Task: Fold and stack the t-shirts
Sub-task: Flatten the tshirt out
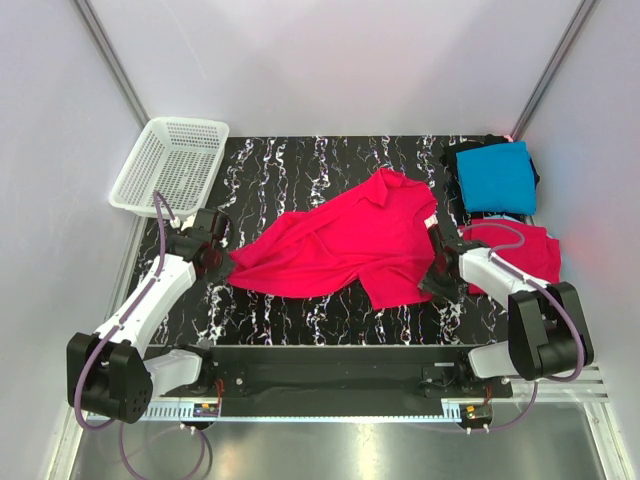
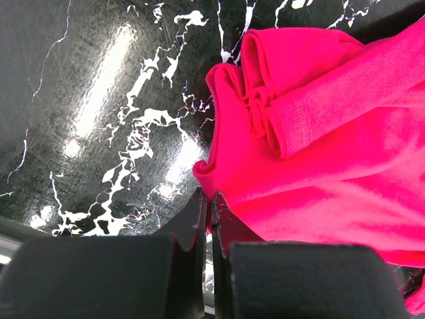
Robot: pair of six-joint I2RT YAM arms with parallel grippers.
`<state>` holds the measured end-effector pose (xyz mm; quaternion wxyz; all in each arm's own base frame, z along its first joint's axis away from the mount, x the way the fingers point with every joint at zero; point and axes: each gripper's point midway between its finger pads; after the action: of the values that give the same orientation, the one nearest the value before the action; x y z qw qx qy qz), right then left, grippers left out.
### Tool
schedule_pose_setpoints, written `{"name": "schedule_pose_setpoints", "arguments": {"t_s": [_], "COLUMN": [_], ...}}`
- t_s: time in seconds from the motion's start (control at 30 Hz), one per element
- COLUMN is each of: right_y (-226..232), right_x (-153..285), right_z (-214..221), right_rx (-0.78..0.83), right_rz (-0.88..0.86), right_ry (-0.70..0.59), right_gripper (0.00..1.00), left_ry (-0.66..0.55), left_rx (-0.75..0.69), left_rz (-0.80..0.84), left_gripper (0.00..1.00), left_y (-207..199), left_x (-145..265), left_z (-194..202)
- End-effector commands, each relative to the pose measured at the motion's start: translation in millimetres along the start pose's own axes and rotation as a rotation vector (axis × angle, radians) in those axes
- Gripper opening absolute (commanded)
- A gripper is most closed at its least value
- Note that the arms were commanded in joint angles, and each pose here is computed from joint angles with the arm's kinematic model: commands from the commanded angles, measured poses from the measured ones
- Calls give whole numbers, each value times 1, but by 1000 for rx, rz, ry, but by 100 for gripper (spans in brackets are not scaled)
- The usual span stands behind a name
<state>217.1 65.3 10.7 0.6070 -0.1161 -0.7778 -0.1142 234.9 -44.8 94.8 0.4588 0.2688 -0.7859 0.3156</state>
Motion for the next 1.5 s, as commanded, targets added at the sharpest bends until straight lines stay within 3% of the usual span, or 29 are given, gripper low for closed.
{"name": "schedule_pose_setpoints", "arguments": {"t_s": [0.0, 0.1, 0.17, 0.37, 0.6, 0.9, 1.23, 1.47], "right_y": [7, 8, 8, 3, 1, 1, -12, -21], "right_x": [-17, -17, -16, 2, 73, 189, 326, 389], "right_z": [-10, -13, -13, -20, -47, -84, -113, -127], "right_rx": [9, 14, 17, 27, 10, 120, 273, 292], "right_rz": [-28, -38, -42, -31, -72, -146, -166, -148], "right_ry": [-26, -32, -33, -77, -254, -502, -833, -991], "right_gripper": [28, 15, 0, 0, 0, 0, 0, 0], "left_ry": [-39, -39, -38, -35, -59, -129, -307, -437], "left_rx": [-7, -8, -8, -11, -22, -137, -209, -232], "left_rz": [35, 28, 30, 42, 99, 316, 497, 631], "left_gripper": [0, 1, 1, 0, 0, 0, 0, 0], "left_y": [-8, -6, -7, -9, -12, -46, -76, -103], "left_x": [11, 10, 10, 13, 31, 91, 168, 233], "left_z": [-11, -11, -11, -11, -17, -42, -86, -119]}}
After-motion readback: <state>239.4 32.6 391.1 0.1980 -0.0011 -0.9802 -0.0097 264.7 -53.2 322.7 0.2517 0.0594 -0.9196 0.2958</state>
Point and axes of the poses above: each gripper's point midway between its finger pads, its own x axis back along the fingers, its own y axis along the line the jaws close on, z = x × y, and after that the axes turned 15 degrees about x, right-handed
